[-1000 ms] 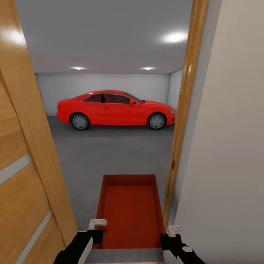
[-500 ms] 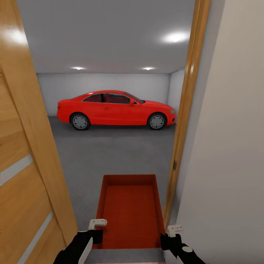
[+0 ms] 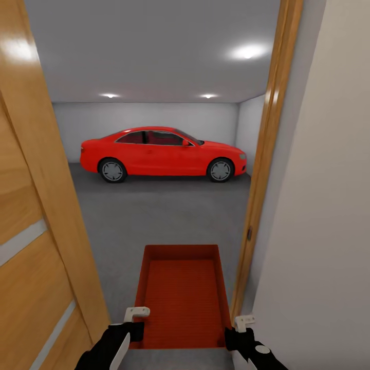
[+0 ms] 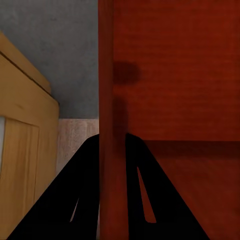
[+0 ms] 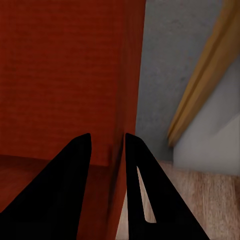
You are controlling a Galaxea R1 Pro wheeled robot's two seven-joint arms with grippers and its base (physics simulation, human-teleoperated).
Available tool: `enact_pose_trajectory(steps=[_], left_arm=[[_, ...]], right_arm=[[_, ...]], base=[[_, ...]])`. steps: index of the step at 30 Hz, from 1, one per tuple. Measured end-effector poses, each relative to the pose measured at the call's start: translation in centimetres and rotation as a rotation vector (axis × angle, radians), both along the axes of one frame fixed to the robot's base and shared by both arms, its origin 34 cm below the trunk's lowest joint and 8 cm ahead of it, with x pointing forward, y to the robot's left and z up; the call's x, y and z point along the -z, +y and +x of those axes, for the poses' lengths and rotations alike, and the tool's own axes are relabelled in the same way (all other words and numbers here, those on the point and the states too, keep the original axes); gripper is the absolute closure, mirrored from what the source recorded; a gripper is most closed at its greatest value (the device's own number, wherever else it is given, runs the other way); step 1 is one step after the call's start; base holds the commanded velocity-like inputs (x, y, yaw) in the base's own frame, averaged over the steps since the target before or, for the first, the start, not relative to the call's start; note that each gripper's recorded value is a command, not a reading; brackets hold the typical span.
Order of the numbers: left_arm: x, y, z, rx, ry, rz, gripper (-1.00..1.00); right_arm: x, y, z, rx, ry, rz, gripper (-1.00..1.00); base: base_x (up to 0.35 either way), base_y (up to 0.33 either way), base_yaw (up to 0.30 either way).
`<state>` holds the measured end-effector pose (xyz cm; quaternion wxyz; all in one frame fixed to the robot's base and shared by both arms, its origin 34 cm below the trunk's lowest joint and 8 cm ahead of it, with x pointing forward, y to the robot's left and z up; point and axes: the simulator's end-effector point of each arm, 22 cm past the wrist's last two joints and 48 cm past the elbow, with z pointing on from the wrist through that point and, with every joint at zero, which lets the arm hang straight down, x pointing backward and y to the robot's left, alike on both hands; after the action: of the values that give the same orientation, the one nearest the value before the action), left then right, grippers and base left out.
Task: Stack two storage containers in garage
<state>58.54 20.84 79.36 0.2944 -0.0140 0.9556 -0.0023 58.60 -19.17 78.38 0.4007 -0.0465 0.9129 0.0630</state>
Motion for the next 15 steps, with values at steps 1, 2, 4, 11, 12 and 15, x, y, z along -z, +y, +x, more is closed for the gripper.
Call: enact_pose_trajectory(steps=[1,2,4,11,12,15], left_arm=[[0.00,0.00,0.00,0.000,0.000,0.000,1.00],[-0.01,-0.01,-0.01,0.000,0.000,0.000,1.00],[-0.01,0.00,-0.01,0.000,0.000,0.000,1.00],[-0.01,0.00,-0.01,0.000,0.000,0.000,1.00],[-0.01,0.00,-0.01,0.000,0.000,0.000,1.00],[-0.01,-0.01,-0.01,0.000,0.000,0.000,1.00]], right_arm=[[0.00,0.00,0.00,0.000,0.000,0.000,1.00],[-0.01,-0.01,0.00,0.000,0.000,0.000,1.00],[-0.01,-0.01,0.00,0.000,0.000,0.000,1.00],[-0.01,0.00,-0.01,0.000,0.000,0.000,1.00],[-0.01,0.00,-0.01,0.000,0.000,0.000,1.00],[-0.01,-0.01,-0.01,0.000,0.000,0.000,1.00]], base=[[0.269,0.000,0.000],[0.288,0.000,0.000],[0.302,0.000,0.000],[0.317,0.000,0.000],[0.321,0.000,0.000],[0.321,0.000,0.000]])
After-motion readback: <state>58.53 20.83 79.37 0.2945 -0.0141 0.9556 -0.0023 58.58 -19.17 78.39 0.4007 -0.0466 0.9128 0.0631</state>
